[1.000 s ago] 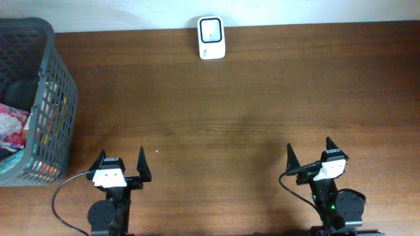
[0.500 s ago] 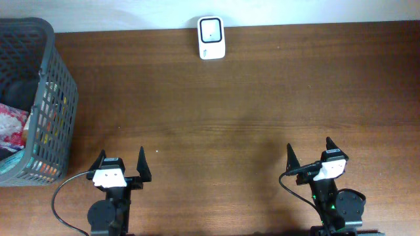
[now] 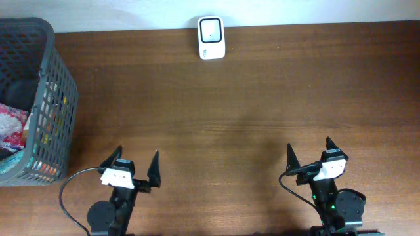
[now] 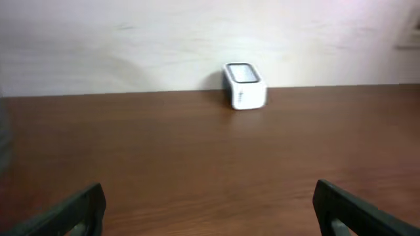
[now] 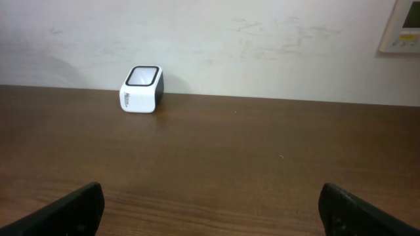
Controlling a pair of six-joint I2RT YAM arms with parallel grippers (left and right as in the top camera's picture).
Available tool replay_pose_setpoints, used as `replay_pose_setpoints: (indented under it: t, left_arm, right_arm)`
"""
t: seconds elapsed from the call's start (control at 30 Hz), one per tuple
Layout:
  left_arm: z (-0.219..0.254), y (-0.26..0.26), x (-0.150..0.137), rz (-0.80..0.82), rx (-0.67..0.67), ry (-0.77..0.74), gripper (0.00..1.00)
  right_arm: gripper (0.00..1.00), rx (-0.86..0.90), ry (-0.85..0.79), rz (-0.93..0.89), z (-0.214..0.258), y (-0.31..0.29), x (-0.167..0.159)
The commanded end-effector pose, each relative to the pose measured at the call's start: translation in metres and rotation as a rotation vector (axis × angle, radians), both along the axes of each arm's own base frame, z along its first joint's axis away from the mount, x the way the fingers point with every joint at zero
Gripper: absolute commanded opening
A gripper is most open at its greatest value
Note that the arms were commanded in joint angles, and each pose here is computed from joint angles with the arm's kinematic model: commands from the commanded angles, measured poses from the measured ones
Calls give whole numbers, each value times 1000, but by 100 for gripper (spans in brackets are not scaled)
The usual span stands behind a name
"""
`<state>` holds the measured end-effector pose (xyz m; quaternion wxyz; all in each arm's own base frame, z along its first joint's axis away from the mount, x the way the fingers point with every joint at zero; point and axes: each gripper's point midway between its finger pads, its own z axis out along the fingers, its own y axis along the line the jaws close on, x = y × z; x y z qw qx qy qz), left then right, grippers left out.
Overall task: Scan the item barcode
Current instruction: 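Raise the left gripper and swing it toward the grey basket, then reach into the basket and grasp the red floral snack pack with left gripper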
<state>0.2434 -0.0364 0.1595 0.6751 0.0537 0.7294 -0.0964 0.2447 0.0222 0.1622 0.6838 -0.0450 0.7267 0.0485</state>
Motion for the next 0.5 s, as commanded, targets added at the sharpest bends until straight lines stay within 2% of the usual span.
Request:
replay_pose_setpoints:
  t: [0.0, 0.07, 0.13, 0.23, 0.33, 0.37, 0.4, 0.47]
  left_arm:
    - [10, -18, -4, -106, -95, -15, 99]
    - [20, -18, -5, -108, -213, -24, 99]
    - [34, -19, -7, -116, -215, -44, 99]
    - [72, -16, -10, -99, -119, -63, 99]
    - [118, -3, -1, -18, -55, -11, 99]
    - [134, -1, 5, -8, -29, 8, 99]
    - [174, 17, 23, 95, 5, 95, 99]
    - [202, 31, 35, 169, 52, 150, 99]
  right_arm:
    - [99, 8, 6, 1, -3, 1, 0]
    - [99, 8, 6, 1, -3, 1, 0]
    - [99, 8, 6, 1, -3, 1, 0]
    - [99, 8, 6, 1, -3, 1, 0]
    - [99, 8, 6, 1, -3, 1, 0]
    - [99, 8, 6, 1, -3, 1, 0]
    - [99, 8, 6, 1, -3, 1, 0]
    - [99, 8, 6, 1, -3, 1, 0]
